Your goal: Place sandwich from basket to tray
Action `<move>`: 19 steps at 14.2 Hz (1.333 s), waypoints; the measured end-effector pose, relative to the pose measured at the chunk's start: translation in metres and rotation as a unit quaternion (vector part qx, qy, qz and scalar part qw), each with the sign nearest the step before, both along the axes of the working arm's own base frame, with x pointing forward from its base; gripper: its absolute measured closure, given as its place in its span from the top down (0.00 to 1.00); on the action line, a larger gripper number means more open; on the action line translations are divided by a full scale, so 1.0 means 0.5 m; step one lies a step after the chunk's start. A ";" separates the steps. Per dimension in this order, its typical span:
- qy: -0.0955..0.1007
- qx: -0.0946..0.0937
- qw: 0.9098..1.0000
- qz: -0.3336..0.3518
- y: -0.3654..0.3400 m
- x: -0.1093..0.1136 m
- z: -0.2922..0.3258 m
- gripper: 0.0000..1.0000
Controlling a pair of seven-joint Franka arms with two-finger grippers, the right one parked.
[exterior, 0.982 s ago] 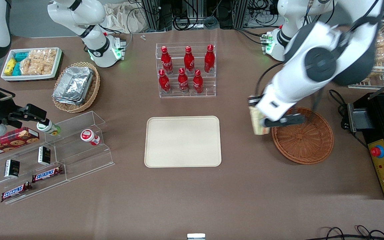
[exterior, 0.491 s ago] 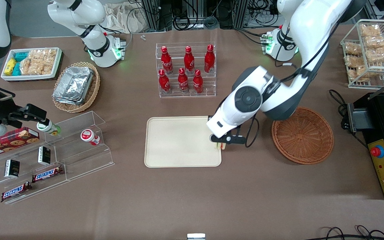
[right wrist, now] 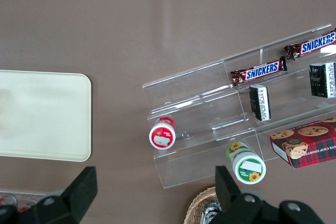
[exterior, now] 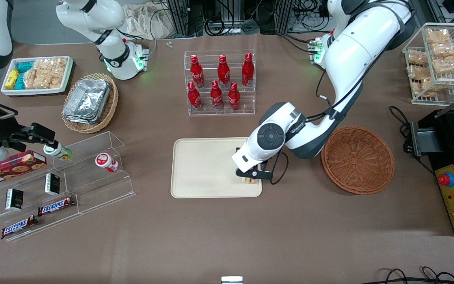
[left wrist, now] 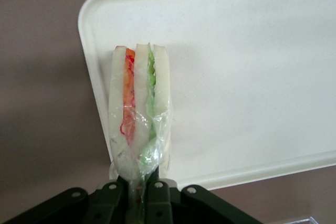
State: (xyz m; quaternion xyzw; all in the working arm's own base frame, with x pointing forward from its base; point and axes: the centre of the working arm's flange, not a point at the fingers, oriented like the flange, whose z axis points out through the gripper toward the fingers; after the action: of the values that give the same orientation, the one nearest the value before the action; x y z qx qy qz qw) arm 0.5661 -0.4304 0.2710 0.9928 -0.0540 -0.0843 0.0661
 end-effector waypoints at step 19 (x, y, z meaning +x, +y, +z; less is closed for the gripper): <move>-0.063 0.015 0.991 0.118 0.196 0.136 0.243 1.00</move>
State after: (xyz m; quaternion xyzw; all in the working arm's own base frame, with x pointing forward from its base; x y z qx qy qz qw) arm 0.6343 -0.3325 0.3924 0.9964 0.0606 -0.0138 0.0569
